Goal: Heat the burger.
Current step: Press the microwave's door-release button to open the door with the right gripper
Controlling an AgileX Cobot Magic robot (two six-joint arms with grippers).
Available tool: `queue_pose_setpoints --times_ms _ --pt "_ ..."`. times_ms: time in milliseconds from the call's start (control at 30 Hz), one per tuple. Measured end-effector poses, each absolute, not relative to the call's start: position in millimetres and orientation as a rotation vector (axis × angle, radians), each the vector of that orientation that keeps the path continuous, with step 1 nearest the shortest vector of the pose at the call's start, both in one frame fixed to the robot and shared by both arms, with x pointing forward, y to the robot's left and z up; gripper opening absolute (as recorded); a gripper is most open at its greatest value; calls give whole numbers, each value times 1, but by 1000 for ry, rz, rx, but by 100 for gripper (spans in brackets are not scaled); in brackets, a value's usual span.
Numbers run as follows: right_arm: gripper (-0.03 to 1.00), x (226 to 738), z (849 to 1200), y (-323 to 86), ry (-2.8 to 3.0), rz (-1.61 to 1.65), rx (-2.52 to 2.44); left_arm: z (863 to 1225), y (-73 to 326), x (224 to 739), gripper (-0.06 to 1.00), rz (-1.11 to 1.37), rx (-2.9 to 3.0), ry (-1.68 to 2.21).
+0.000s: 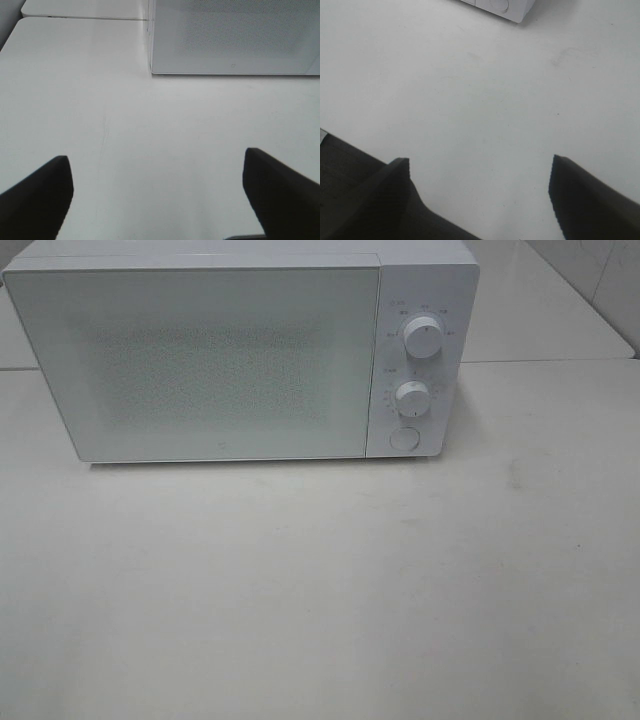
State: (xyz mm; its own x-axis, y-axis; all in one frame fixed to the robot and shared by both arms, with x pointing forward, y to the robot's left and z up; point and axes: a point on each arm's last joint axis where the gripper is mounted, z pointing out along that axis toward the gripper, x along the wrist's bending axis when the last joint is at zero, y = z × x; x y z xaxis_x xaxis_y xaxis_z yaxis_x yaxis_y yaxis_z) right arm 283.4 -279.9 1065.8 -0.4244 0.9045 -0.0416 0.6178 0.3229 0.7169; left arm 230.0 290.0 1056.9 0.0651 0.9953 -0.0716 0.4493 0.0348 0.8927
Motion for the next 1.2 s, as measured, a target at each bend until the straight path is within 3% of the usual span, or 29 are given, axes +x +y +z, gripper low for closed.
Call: queue_pose_setpoints --times_ms 500,1200 --pt "75 235 1052 -301 1737 1005 1448 1057 290 230 84 852 1533 1501" --pt "75 231 1052 -302 1686 998 1461 1057 290 230 84 852 1533 1501"
